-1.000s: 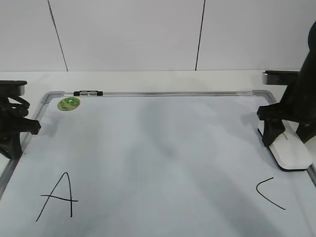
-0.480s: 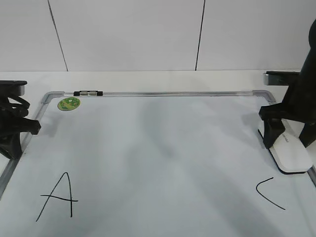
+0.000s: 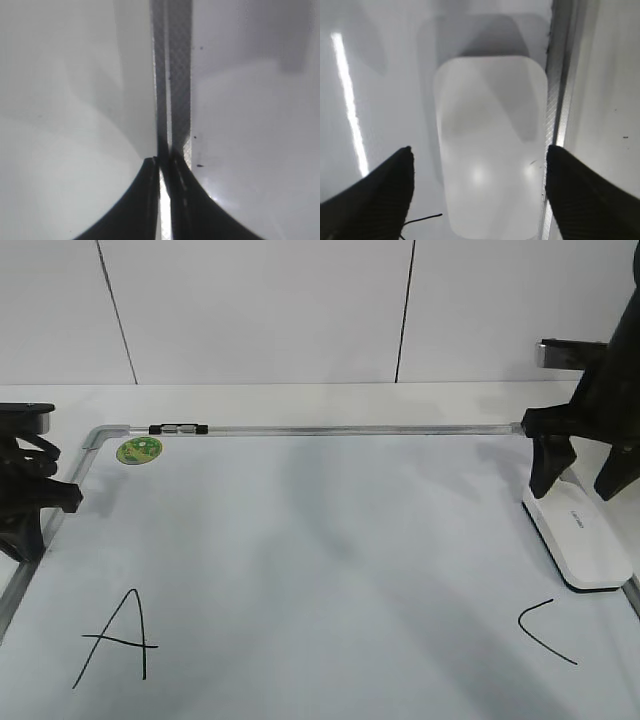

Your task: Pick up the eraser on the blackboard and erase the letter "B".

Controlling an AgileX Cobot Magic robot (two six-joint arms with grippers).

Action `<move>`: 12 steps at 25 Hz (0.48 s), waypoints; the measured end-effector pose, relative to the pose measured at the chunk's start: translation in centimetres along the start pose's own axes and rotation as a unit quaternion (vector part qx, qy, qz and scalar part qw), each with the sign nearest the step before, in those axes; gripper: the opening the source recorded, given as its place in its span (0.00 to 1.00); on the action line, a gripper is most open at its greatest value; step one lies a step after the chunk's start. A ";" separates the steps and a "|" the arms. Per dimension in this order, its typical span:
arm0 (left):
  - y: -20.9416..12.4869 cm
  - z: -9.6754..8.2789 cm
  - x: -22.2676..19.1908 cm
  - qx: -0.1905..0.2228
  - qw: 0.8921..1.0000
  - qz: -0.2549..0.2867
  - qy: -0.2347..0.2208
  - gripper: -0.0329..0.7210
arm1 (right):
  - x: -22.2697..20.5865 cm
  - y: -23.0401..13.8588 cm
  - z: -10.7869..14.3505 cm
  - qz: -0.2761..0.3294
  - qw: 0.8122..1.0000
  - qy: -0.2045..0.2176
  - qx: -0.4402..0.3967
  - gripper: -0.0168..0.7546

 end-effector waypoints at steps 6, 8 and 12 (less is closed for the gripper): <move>0.0 0.0 0.0 -0.001 1.000 0.001 0.001 0.08 | 2.7 -0.4 0.3 -0.031 1.000 0.000 -0.003 0.73; 0.0 0.0 0.0 -0.001 1.000 0.001 0.001 0.08 | 4.0 -1.1 0.5 -0.046 0.999 -0.001 -0.002 0.72; 0.0 0.0 0.0 -0.001 1.000 0.001 0.001 0.08 | 6.0 -3.9 0.8 -0.060 0.998 -0.002 -0.003 0.72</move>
Point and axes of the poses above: a point on each arm's last joint axis where the gripper is mounted, x pointing back along that axis away from the gripper, z along the wrist's bending axis when the last joint is at zero, y = z × x, the point moved 6 cm from there along -x, pointing out along that axis toward the gripper, and after that the axes turned 5 degrees about x, right-handed, at the moved point
